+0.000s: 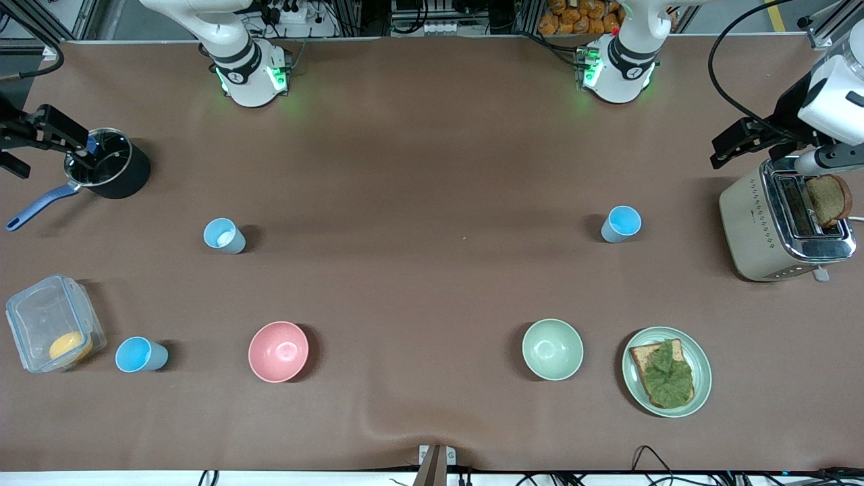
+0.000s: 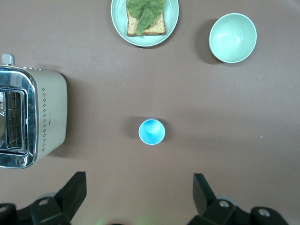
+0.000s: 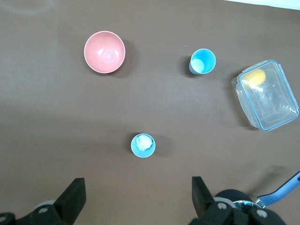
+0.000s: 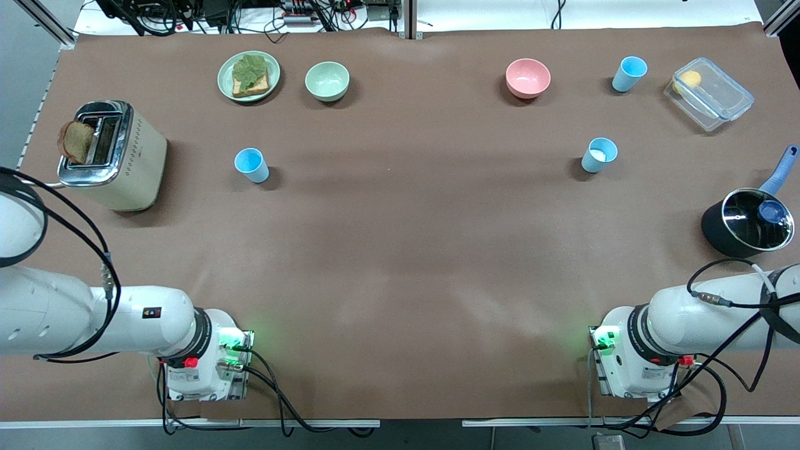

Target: Stack blue cups with both arms

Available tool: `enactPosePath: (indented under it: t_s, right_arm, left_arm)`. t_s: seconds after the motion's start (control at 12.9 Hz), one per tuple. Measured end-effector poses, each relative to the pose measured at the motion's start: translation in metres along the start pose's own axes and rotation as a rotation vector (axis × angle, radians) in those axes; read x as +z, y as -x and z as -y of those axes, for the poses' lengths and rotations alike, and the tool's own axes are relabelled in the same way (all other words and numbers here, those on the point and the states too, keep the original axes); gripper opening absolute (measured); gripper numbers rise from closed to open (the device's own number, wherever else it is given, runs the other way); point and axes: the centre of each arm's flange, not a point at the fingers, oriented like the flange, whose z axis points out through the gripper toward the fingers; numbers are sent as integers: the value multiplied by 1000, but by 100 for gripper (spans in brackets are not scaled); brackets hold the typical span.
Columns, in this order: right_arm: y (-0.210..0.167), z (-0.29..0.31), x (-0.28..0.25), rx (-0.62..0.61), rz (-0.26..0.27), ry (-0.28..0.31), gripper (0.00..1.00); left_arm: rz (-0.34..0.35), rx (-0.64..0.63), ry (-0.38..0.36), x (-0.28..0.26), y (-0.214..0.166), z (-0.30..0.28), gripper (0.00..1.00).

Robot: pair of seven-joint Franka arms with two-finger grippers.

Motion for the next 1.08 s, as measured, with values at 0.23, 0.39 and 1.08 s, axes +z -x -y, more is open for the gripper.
enactPosePath:
  t_s: [0.23, 0.39, 1.08]
  right_arm:
    - [1, -1, 2, 2, 16, -3, 100]
    - [-1, -2, 9, 4, 30, -5, 100]
    - [-13, -54, 167, 93, 108, -13, 100]
  left_arm:
    - [0, 0, 0, 0, 0, 0, 100]
    - [-3, -6, 1, -1, -1, 3, 100]
    - [-27, -34, 8, -13, -5, 18, 100]
